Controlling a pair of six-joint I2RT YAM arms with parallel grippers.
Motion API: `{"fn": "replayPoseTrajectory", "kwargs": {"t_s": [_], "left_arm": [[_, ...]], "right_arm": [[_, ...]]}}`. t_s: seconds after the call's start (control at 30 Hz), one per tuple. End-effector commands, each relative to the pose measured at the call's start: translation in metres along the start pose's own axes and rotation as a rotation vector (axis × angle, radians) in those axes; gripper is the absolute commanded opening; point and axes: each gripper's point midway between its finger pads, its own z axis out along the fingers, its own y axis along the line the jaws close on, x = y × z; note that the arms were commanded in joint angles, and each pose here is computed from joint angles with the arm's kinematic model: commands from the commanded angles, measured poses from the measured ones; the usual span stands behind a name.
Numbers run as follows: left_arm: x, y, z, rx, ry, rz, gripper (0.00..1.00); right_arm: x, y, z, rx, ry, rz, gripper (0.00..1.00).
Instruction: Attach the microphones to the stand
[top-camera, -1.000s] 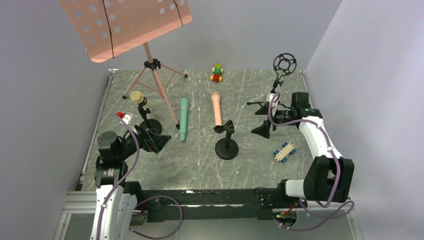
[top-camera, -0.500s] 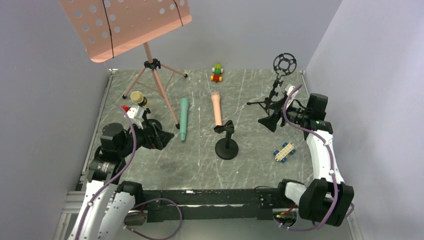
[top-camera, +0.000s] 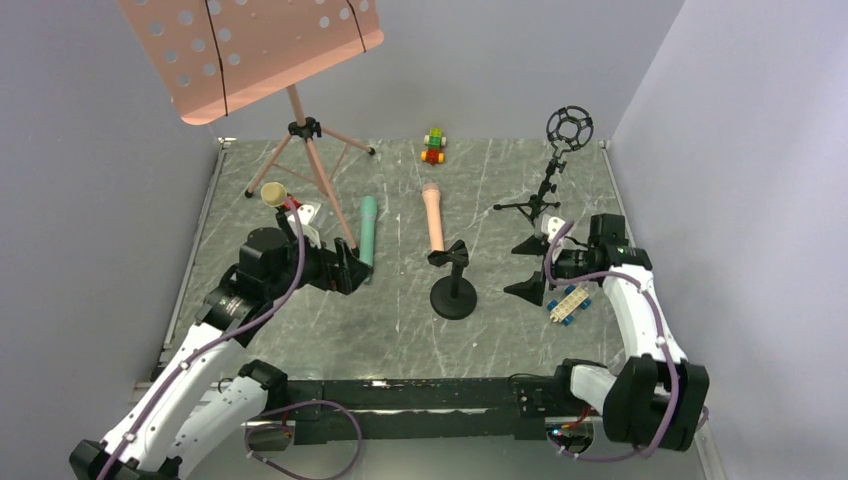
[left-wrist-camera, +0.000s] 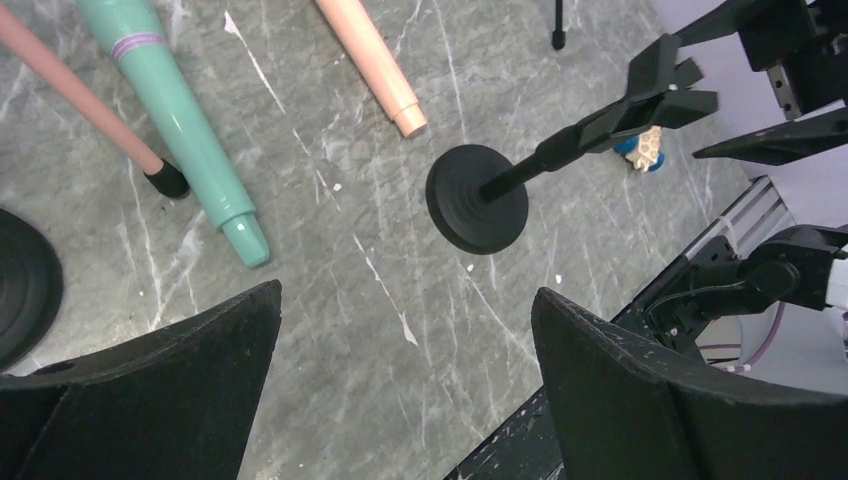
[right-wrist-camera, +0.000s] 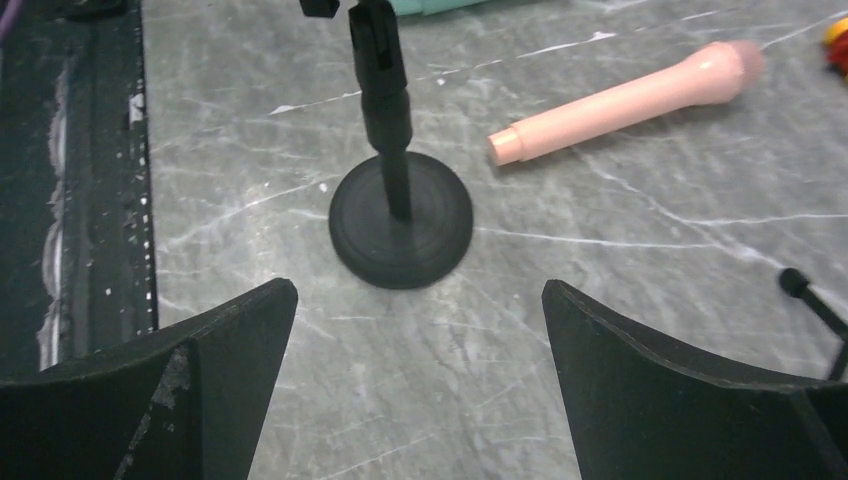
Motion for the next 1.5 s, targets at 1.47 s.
{"fn": "replayPoseTrajectory", "kwargs": {"t_s": [1.47], "left_arm": [[0.017, 0.008, 0.012, 0.043, -0.035, 0.187, 0.99]], "right_arm": [[-0.009, 0.017, 0.035, -0.202, 0.051, -0.153, 1.0]]}}
